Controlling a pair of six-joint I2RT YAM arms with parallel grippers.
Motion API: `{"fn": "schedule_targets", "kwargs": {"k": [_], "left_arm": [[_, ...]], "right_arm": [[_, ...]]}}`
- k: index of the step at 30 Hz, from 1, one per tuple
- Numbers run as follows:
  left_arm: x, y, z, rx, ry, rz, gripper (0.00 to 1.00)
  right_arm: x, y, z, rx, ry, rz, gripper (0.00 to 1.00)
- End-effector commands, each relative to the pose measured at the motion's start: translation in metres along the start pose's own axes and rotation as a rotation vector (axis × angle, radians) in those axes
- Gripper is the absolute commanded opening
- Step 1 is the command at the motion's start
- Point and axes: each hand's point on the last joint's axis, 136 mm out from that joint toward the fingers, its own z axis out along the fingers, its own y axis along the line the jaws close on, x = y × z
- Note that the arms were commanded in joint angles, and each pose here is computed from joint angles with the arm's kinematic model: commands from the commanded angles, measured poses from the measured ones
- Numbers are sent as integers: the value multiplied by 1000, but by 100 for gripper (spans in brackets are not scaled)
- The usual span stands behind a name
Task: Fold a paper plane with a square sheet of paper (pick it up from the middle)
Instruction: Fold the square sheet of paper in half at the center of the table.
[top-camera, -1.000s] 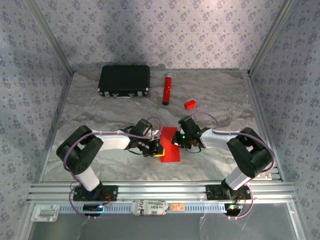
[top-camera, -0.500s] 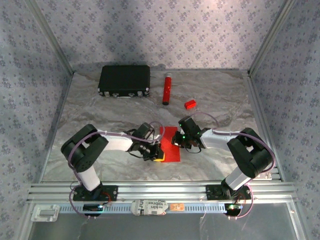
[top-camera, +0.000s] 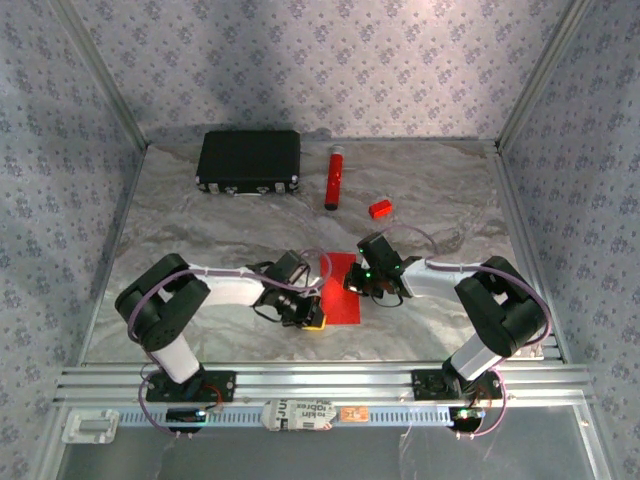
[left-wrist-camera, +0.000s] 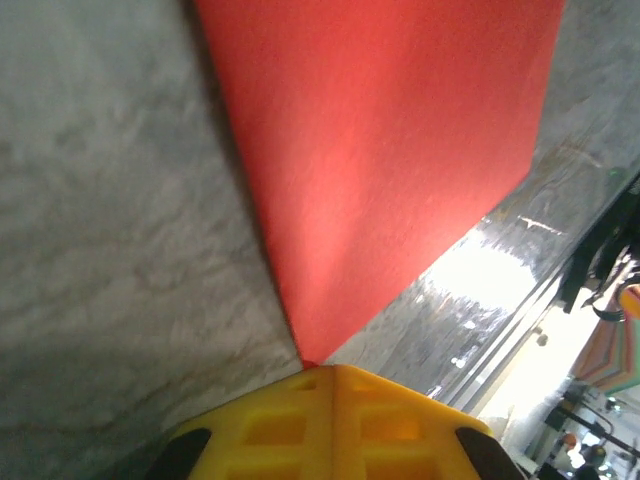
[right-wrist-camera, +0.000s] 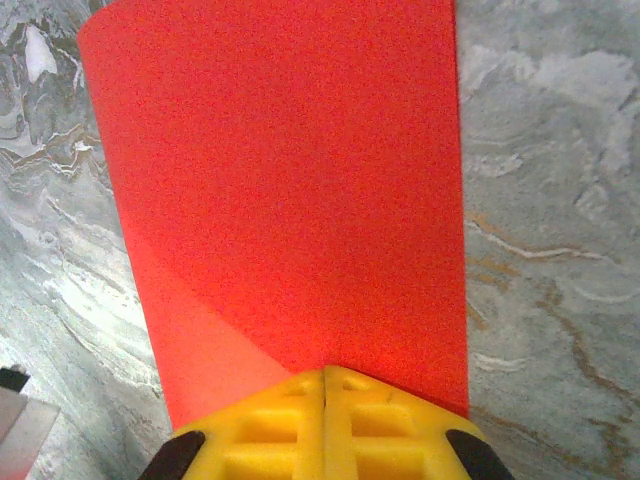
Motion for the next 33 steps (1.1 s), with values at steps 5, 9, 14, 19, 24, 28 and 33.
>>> {"fn": "schedule_targets", "kwargs": {"k": [5, 9, 14, 19, 24, 28, 33], "left_arm": [[-8, -8, -30, -103, -92, 32, 1], [-38, -27, -45, -4, -173, 9, 2], [-79, -45, -49, 81, -201, -9, 2], [-95, -38, -35, 63, -169, -27, 2], [-85, -13, -16, 26, -113, -66, 2], [-74, 7, -5, -10, -93, -96, 2], [-74, 9, -8, -19, -111, -108, 2]], "right_arm": [[29, -50, 3, 191, 89, 41, 0], [27, -49, 2, 193, 90, 38, 0], [26, -48, 2, 192, 90, 34, 0], [26, -48, 2, 192, 90, 33, 0], [27, -50, 1, 197, 88, 39, 0], [27, -50, 0, 197, 84, 36, 0], [25, -47, -1, 188, 86, 11, 0]]}}
